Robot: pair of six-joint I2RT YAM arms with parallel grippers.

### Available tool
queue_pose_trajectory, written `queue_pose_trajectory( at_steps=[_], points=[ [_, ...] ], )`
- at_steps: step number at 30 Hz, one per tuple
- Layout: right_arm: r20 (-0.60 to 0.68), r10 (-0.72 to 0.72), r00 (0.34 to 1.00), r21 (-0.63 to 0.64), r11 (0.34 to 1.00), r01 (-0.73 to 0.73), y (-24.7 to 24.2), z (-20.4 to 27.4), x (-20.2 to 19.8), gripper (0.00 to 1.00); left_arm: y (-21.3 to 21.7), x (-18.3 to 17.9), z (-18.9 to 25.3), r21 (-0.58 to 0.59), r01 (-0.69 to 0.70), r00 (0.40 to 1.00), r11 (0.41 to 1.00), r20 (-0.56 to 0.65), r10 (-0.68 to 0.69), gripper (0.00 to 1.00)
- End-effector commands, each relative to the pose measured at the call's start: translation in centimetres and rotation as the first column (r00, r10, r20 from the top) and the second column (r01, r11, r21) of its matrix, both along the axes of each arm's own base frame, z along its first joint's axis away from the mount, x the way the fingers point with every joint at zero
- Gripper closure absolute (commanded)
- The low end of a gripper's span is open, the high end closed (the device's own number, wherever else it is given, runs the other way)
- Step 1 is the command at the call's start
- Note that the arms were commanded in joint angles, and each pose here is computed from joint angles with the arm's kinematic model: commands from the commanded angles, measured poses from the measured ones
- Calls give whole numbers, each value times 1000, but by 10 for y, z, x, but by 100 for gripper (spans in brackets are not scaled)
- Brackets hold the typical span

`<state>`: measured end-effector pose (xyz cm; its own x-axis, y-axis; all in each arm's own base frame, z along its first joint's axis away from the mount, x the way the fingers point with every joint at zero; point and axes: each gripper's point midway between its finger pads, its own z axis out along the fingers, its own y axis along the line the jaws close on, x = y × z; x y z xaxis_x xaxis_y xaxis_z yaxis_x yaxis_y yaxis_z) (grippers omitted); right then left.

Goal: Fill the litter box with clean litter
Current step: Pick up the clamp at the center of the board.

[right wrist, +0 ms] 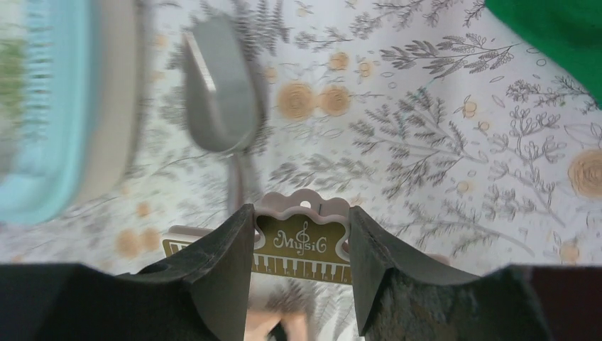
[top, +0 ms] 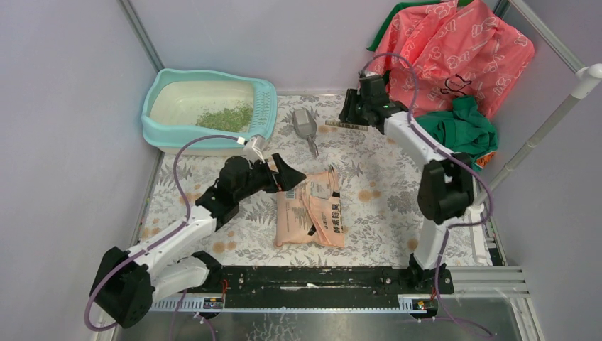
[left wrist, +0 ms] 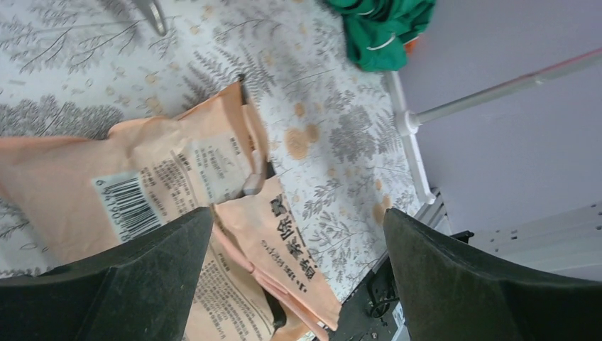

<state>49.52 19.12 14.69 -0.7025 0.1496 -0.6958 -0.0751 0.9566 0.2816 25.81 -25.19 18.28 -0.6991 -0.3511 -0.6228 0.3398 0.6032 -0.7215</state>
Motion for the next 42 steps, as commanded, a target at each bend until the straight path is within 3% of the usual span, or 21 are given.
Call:
queue_pose_trajectory(
  at_steps=[1,6,10,19,23,34,42],
  points=[
    [12,-13,1000,165,986,11,4,57,-44,69,-1,-5,31,-43,8,988,999,158,-1,1],
    [-34,0,999,360,933,12,12,85,-104,79,-9,-18,45,-73,-18,968,997,247,35,1],
    [-49,22,999,491,871,5,19,98,-148,81,-23,-29,55,-85,-65,942,994,323,90,1],
    [-136,-122,983,642,745,181,1,94,-210,83,-87,-71,59,-43,-147,871,988,467,150,1],
    [-157,-160,975,659,718,224,-6,93,-224,84,-104,-70,50,-34,-191,850,981,494,182,1],
    [-188,-124,974,650,728,218,0,73,-228,85,-109,-73,80,-189,-163,792,968,560,243,3],
    [-177,-93,980,664,724,188,7,81,-231,85,-122,-55,75,-179,-128,811,976,548,207,16]
  ],
)
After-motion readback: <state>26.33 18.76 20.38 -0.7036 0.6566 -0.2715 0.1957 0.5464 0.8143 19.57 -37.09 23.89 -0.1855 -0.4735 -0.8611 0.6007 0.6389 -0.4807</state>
